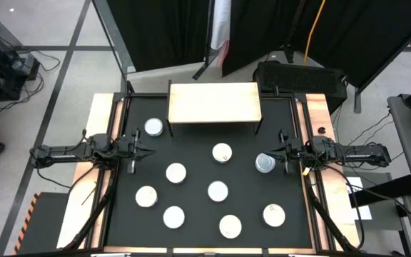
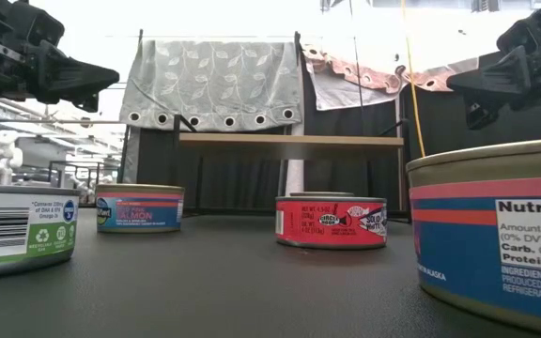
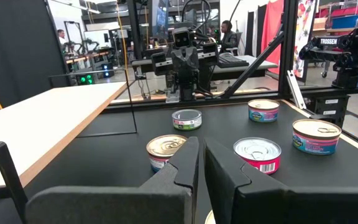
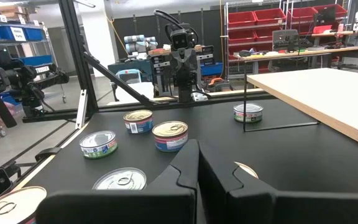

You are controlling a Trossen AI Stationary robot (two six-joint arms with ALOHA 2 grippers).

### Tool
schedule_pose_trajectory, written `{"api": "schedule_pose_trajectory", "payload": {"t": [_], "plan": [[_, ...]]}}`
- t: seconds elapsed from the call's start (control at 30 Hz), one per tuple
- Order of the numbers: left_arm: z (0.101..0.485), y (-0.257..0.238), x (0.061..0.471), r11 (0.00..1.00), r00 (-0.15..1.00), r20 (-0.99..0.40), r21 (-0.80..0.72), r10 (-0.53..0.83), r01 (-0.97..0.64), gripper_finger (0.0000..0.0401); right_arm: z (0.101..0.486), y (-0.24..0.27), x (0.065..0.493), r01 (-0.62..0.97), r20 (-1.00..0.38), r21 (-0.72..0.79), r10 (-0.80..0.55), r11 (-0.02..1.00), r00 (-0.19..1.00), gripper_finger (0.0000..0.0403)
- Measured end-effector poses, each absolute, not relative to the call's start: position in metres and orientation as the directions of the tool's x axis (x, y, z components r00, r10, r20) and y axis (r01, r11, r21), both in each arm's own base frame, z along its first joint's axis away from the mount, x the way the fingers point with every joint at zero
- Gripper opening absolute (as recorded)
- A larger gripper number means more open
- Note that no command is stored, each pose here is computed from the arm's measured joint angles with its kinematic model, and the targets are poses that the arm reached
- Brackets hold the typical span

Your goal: Stack canned seafood by type on shelf

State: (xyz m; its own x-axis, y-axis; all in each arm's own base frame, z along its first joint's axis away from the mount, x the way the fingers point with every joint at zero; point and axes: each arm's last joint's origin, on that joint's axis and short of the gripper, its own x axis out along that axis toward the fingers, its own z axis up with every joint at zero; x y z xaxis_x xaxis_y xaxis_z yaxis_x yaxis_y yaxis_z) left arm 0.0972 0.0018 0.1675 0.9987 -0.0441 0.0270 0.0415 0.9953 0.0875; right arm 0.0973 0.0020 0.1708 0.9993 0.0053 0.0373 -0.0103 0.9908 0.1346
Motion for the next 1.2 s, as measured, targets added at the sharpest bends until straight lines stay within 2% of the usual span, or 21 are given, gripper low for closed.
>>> {"api": "schedule_pose_trajectory", "payload": {"t": [0.2,0.4,1.2], "plan": [[0.1675,0.0018,0.0972,0.995,0.999,0.027,0.088,-0.044,0.042,0.0029,0.1708,0.002,0.0973,-0.01,0.037,0.132,0.005,0.991,0.999,0.0],[0.1676,0.0018,0.0972,0.995,0.999,0.027,0.088,-0.044,0.042,0.0029,0.1707,0.0019,0.0973,-0.004,0.037,0.067,0.002,0.998,0.999,0.0],[0.1675,0.0018,0.0972,0.995,0.999,0.027,0.088,-0.044,0.042,0.0029,0.1707,0.0019,0.0973,-0.005,0.037,0.068,0.002,0.998,0.999,0.0]]}}
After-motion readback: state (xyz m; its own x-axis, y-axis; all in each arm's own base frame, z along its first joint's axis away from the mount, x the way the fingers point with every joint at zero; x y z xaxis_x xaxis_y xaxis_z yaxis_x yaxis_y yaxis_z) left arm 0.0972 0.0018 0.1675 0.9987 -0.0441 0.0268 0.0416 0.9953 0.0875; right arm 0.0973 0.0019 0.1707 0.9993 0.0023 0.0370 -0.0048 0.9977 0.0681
